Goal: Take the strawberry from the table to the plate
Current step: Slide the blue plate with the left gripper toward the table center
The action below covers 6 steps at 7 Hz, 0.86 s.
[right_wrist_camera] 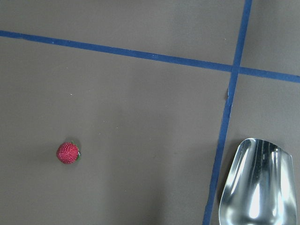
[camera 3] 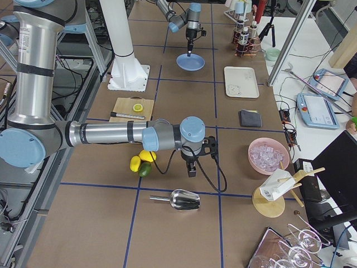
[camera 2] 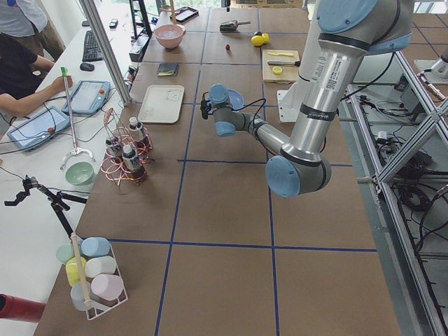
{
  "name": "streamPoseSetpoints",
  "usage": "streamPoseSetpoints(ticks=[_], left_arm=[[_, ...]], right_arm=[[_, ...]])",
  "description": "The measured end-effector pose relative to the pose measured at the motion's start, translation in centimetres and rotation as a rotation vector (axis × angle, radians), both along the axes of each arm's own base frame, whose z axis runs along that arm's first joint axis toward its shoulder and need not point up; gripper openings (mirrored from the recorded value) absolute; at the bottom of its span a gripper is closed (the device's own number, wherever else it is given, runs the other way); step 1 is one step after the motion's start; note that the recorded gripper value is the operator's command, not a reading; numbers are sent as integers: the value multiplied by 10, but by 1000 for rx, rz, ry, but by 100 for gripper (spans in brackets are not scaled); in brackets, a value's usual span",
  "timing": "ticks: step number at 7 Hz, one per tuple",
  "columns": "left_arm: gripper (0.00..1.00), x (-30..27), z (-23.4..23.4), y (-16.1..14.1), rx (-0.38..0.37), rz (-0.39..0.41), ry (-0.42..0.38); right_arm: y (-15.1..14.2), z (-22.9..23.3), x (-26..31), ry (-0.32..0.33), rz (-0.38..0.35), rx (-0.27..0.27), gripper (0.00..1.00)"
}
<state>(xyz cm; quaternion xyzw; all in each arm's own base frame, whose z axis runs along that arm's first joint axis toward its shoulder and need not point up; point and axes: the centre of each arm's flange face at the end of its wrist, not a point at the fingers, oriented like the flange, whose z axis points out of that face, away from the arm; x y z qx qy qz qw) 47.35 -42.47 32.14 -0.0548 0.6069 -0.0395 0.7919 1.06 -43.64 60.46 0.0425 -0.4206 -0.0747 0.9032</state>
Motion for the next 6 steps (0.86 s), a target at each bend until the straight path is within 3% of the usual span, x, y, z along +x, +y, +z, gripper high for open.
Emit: streamPoseSetpoints(ticks=[2, 5, 6], left_arm=[[0, 56, -12, 18, 7, -53, -28], [0, 82, -18, 23, 8, -54, -43], [44, 84, -19, 23, 9, -54, -43]], right_arm=[[0, -2, -1, -5, -2, 4, 100], [1, -3, -1, -8, -2, 5, 100], [1, -3, -1, -8, -3, 5, 100]])
